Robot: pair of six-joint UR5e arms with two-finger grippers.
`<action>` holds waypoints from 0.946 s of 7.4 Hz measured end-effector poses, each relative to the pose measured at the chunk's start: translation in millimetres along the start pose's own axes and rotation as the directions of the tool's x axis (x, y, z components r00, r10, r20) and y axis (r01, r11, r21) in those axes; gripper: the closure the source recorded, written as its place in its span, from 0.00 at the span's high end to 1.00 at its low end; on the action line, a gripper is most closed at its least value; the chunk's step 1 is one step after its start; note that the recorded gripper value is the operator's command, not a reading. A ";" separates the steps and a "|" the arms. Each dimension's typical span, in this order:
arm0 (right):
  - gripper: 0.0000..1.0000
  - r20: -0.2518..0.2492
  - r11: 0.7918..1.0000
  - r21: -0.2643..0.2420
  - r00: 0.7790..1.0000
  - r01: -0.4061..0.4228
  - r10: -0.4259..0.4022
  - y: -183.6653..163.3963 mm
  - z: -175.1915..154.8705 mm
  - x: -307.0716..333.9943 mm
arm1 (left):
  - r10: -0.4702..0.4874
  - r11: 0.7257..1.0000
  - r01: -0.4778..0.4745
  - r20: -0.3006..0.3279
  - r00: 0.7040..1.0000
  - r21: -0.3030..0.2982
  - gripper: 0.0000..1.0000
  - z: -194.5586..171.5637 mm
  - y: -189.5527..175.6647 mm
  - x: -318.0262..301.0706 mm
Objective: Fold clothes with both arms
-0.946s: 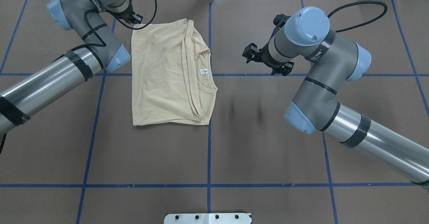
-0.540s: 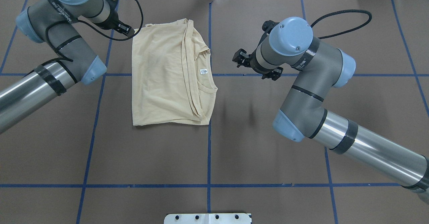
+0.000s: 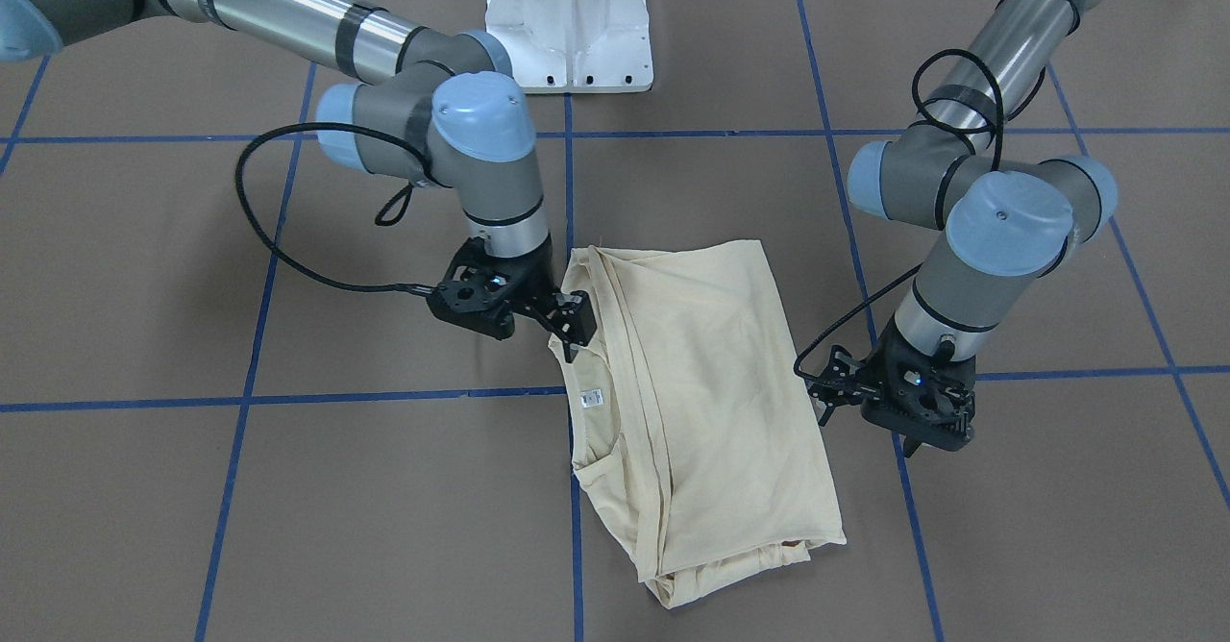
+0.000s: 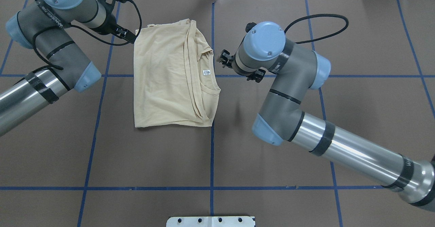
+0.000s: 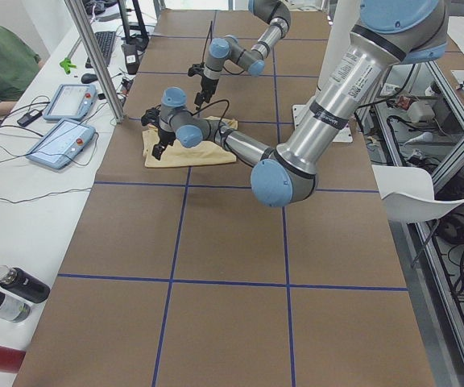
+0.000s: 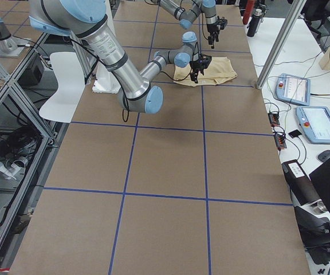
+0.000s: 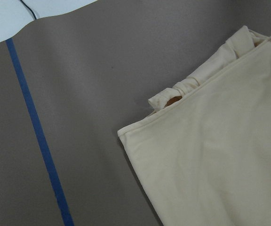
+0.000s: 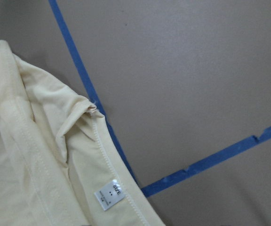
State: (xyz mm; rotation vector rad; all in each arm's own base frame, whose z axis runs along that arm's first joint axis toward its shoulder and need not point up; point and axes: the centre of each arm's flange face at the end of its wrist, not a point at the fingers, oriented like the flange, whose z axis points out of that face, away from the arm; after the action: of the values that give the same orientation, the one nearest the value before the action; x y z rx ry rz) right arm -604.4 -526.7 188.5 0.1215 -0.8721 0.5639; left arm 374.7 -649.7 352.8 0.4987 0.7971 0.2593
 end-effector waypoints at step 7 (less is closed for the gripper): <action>0.00 -0.064 0.997 -0.018 0.995 0.070 -0.071 35.6 34.3 18.9 | -0.016 1.000 0.016 -0.007 1.000 -0.003 1.00 1.6 2.5 5.3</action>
State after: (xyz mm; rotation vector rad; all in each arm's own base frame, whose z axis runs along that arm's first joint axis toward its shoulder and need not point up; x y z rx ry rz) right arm -636.8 -499.8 220.5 0.1186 -0.8063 0.4918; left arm 379.4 -645.9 351.8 0.4892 0.8075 0.2479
